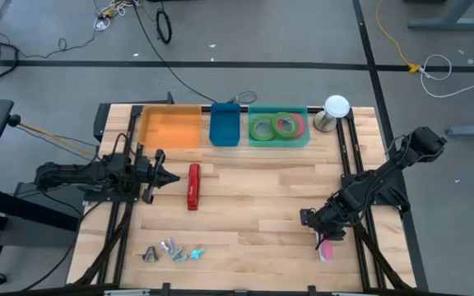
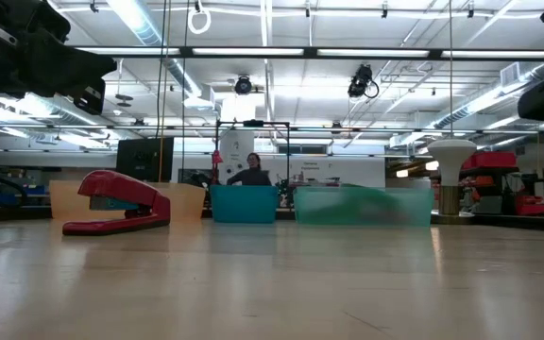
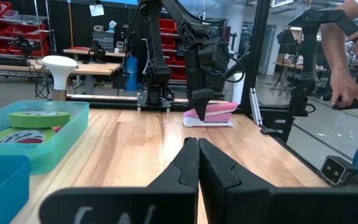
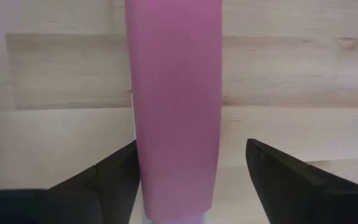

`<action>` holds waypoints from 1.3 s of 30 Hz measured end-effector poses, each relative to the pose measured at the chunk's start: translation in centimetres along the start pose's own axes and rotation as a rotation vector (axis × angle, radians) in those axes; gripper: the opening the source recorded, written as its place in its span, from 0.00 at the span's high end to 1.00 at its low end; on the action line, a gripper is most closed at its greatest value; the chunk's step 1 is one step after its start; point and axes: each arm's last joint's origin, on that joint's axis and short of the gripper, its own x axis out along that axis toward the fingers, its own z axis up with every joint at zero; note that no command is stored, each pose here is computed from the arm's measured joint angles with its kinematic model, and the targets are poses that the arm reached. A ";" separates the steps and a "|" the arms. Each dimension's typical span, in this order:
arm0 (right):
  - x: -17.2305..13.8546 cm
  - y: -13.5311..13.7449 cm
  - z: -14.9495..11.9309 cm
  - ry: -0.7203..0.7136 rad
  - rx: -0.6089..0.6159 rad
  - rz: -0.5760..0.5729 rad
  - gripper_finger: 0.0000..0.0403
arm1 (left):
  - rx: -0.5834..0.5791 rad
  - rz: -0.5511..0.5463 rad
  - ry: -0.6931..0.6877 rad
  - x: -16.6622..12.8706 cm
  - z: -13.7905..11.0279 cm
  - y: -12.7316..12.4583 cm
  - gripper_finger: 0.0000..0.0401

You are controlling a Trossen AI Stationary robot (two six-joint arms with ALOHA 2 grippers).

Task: Pick and place Stapler, Stapler remover, tape
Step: Move the pink stapler to the center of the table

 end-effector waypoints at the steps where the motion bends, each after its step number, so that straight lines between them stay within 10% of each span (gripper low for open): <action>1: 0.0 0.0 0.0 0.000 0.000 0.000 0.32 | -0.001 0.000 0.000 0.0 0.0 0.0 0.99; 39: 0.0 0.0 0.1 -0.028 0.000 0.016 0.59 | 0.000 0.000 0.000 0.0 0.0 0.0 0.99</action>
